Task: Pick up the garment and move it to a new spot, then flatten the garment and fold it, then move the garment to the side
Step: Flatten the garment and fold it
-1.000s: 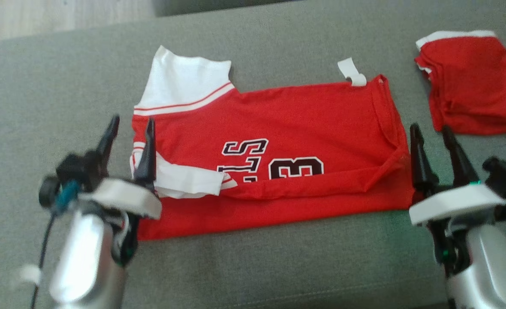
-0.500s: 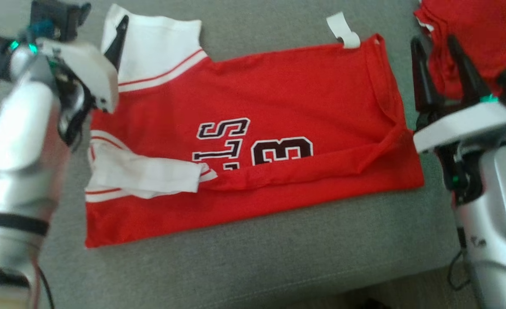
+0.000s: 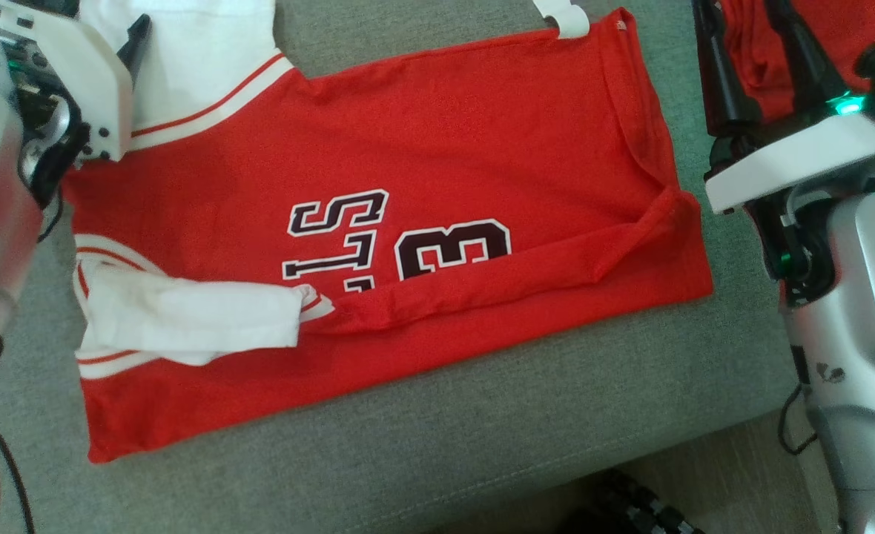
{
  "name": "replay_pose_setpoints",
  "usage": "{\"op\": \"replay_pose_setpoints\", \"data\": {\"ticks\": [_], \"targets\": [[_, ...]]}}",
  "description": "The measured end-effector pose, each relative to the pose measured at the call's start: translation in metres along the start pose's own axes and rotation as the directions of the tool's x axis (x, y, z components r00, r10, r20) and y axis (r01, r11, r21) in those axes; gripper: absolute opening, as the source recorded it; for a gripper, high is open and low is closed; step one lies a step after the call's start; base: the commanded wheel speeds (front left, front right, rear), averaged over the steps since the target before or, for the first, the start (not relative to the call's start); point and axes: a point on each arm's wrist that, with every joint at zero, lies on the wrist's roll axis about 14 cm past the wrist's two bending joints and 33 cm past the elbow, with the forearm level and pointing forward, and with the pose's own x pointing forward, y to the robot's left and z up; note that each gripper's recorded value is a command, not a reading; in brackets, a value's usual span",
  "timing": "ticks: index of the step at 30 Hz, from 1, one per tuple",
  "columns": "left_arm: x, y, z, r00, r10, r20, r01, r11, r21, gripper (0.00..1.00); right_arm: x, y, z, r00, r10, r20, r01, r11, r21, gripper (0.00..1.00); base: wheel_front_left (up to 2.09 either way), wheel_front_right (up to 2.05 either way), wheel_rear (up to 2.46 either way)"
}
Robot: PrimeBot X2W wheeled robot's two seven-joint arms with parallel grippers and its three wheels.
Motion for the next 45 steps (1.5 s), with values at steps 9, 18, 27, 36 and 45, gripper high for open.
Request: {"op": "replay_pose_setpoints", "data": {"ticks": [9,18,27,36,45], "targets": [[0.009,0.000,-0.008,0.998,-0.021,-0.064,0.019,0.999,-0.036,0.44,0.003,-0.009,0.000,1.000,-0.002,0.004,0.002,1.000,-0.029,1.00,0.00,0.00,0.00],[-0.010,-0.001,0.009,0.999,-0.034,0.029,0.036,0.997,-0.062,0.00,0.010,-0.010,0.002,1.000,0.018,-0.025,-0.020,0.998,-0.066,1.00,0.00,0.00,0.00],[-0.053,0.001,0.055,0.964,0.003,0.266,0.009,0.999,-0.044,0.00,0.030,0.007,0.012,0.991,0.089,-0.095,-0.096,0.993,-0.065,1.00,0.00,0.00,0.00],[-0.082,0.000,0.047,0.953,0.007,0.303,0.001,1.000,-0.026,0.00,0.045,0.020,-0.039,0.928,0.132,-0.349,-0.175,0.980,-0.095,1.00,0.00,0.00,0.00],[-0.082,-0.009,0.038,0.956,-0.028,0.291,0.030,1.000,-0.005,0.00,0.042,0.019,-0.088,0.821,0.133,-0.555,-0.210,0.975,-0.077,1.00,0.00,0.00,0.00]]}}
